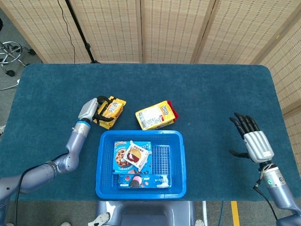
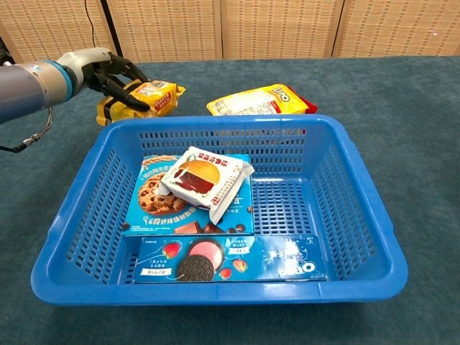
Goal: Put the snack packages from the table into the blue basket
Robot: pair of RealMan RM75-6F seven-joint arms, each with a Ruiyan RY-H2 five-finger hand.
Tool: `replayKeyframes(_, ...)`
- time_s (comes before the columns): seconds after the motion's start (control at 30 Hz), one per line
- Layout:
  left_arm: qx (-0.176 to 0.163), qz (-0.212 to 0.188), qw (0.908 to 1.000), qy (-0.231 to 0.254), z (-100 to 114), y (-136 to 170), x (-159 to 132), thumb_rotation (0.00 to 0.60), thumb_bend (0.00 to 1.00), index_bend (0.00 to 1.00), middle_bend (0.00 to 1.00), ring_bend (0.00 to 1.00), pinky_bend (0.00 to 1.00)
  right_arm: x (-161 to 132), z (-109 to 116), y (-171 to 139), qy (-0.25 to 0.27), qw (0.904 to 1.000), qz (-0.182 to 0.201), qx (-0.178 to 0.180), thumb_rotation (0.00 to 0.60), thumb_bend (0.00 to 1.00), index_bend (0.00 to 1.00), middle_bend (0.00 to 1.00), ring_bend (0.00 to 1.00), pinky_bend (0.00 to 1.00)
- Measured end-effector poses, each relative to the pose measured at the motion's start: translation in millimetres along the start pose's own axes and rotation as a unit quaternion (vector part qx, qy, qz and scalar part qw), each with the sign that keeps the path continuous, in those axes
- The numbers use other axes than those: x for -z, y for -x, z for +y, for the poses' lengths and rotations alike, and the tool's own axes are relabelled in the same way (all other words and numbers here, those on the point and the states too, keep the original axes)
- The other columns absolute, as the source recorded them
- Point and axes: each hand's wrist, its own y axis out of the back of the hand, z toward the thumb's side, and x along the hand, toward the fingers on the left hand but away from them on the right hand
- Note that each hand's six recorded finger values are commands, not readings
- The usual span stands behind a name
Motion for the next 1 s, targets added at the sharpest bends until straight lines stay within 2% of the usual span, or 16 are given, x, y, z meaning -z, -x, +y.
replayKeyframes(0.17,-0.006,-0.066,0.9973,0.031,13.4,18.8,-28.4,0.6,0.27,0.52,0.5,0.54,0.6,0.1,-0.6,0.7,0.001,1.0,-0.001,-0.001,0.6,0.0,0.0,0.0,0.0,0.03)
replayKeyframes(0.3,0.002,-0.155,0.9877,0.024,18.1,46.6,-60.3,0.6,0.27,0.51,0.5,0.53,0.6,0.3,-0.5,0.9,0.001,1.0,-0.002,-0.001,0.6,0.0,0.0,0.0,0.0,0.03)
replayKeyframes(0.4,0.018,-0.235,0.9719,0.006,15.9,76.5,-86.1,0.6,0.27,0.51,0.5,0.53,0.6,0.3,0.1,0.5,0.001,1.0,-0.002,0.0,0.6,0.0,0.0,0.0,0.0,0.03)
replayKeyframes(0.53,0.059,-0.335,0.9402,-0.021,0.3,127.6,-114.0,0.6,0.26,0.5,0.5,0.52,0.6,1.4,1.9,-0.2,0.002,1.0,-0.004,0.003,0.6,0.0,0.0,0.0,0.0,0.03)
replayKeyframes(0.63,0.096,-0.381,0.9191,-0.033,-17.2,163.7,-123.2,0.6,0.26,0.5,0.49,0.51,0.6,2.6,3.0,-0.6,0.004,1.0,-0.006,0.004,0.6,0.0,0.0,0.0,0.0,0.03)
replayKeyframes(0.77,0.135,-0.399,0.9051,-0.06,-40.4,187.3,-121.9,0.6,0.24,0.45,0.44,0.44,0.58,4.9,4.4,-0.9,0.005,0.9999,-0.008,0.005,0.6,0.0,0.0,0.0,0.0,0.03)
replayKeyframes(0.83,0.155,-0.397,0.9013,-0.079,-51.3,192.4,-118.0,0.6,0.2,0.37,0.31,0.31,0.48,6.1,5.5,-0.9,0.005,0.9999,-0.009,0.006,0.6,0.0,0.0,0.0,0.0,0.03)
replayKeyframes(0.87,0.165,-0.395,0.8994,-0.087,-55.6,194.4,-115.9,0.6,0.17,0.29,0.22,0.22,0.4,6.4,5.7,-0.9,0.005,0.9999,-0.009,0.006,0.6,0.0,0.0,0.0,0.0,0.03)
replayKeyframes(0.93,0.186,-0.391,0.8948,-0.109,-63.1,198.3,-110.8,0.6,0.08,0.08,0.04,0.04,0.16,6.8,5.8,-0.8,0.005,0.9999,-0.01,0.006,0.6,0.0,0.0,0.0,0.0,0.03)
replayKeyframes(1.0,0.201,-0.386,0.8908,-0.13,-66.7,200.1,-106.4,0.6,0.02,0.0,0.0,0.0,0.02,7.1,5.7,-0.8,0.004,0.9999,-0.01,0.006,0.6,0.0,0.0,0.0,0.0,0.03)
